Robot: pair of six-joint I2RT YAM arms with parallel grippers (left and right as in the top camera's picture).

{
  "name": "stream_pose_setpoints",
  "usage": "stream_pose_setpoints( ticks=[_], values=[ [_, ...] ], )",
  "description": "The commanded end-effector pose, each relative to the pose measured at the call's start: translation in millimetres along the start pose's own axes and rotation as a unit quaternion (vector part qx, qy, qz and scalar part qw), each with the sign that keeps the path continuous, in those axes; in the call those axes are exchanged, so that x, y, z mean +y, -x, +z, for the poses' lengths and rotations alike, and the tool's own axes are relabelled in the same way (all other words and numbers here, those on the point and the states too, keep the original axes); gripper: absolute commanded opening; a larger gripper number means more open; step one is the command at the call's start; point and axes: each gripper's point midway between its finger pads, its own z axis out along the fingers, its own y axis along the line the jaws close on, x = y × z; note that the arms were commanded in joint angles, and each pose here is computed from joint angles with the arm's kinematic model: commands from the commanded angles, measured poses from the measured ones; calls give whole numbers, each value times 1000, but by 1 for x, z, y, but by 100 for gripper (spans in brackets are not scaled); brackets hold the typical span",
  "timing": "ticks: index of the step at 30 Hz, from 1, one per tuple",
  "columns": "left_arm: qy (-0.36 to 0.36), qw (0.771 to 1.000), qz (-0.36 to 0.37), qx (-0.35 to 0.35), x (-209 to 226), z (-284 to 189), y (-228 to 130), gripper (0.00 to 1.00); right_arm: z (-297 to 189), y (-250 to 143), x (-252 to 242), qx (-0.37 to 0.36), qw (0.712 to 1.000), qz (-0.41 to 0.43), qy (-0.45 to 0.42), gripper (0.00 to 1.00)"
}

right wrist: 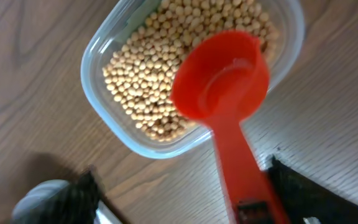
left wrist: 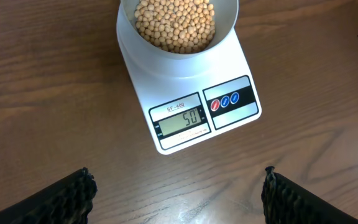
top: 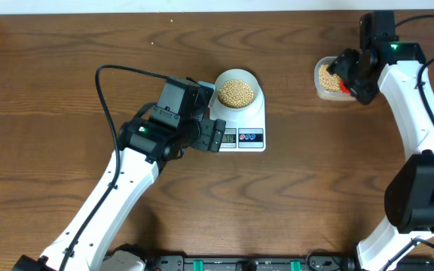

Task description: Scoop item into bowl and weigh 50g on scale

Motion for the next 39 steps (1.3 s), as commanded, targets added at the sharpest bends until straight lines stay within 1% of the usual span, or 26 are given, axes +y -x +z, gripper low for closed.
stream_pose_setpoints(
  ticks=[1, 2, 5, 11, 15, 18, 23, 26, 30, 33, 35, 39],
  values=[
    [-3, 1000, 4, -6, 0, -5, 0, 88, -6, -3, 5, 5, 999, -44, 17, 97],
    [-3, 1000, 4, -6, 0, -5, 0, 88, -6, -2, 6, 1, 998, -60, 20, 99],
    [-3, 1000, 4, -6, 0, -5, 0, 88, -6, 5, 12, -13, 995, -96, 31, 99],
    [-3, 1000, 4, -6, 0, -5, 0, 88, -3, 10, 14, -23, 993, -113, 40, 99],
    [-3, 1000, 4, -6, 0, -5, 0, 88, -18, 7, 28, -9, 979, -180, 95, 99],
    [-3, 1000, 4, -6, 0, -5, 0, 88, -50, 3, 44, -17, 960, -236, 152, 99],
    [-3, 1000, 4, -6, 0, -5, 0, 88, -126, -8, 53, -69, 927, -304, 208, 99],
    [-3, 1000, 4, -6, 0, -5, 0, 88, -169, -23, 43, -86, 922, -309, 218, 99],
    [-3, 1000, 4, -6, 0, -5, 0, 88, -211, -43, 24, -100, 918, -312, 226, 99],
    [-3, 1000, 4, -6, 0, -5, 0, 88, -233, -53, 14, -113, 913, -316, 231, 99],
    [-3, 1000, 4, -6, 0, -5, 0, 88, -242, -58, 2, -123, 909, -332, 217, 99],
    [-3, 1000, 4, -6, 0, -5, 0, 88, -254, -69, -23, -128, 915, -332, 188, 99]
  ],
)
